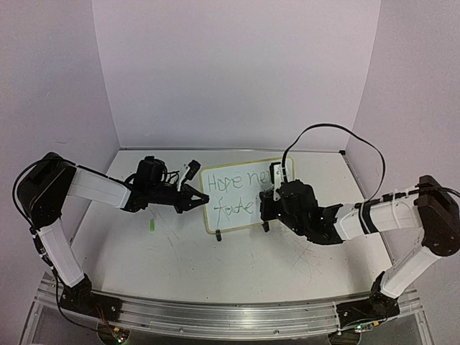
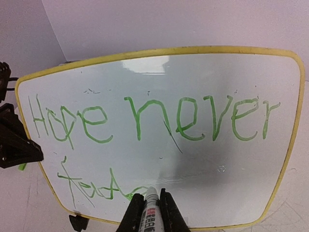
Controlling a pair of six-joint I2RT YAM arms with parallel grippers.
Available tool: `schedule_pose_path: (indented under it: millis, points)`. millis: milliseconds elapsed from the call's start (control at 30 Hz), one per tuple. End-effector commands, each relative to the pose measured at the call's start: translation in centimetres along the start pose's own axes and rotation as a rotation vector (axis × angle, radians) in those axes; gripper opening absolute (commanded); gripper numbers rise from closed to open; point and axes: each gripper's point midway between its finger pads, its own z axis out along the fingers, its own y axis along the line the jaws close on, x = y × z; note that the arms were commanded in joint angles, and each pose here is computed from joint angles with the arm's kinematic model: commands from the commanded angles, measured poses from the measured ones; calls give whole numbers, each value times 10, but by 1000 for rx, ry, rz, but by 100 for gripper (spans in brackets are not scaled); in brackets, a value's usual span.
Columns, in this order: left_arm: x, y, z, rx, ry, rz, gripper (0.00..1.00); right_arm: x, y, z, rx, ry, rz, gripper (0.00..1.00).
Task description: Write a sentence on the whiteboard
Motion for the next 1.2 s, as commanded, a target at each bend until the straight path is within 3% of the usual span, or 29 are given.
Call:
schedule_pose_path:
  millis: [0,1167]
  points:
    - [37,46,-2,-207,120,26,0,0,2,10,6,-2,14,0]
    - [37,46,-1,-206,121,27,0,3,0,27,50,-1,-26,0]
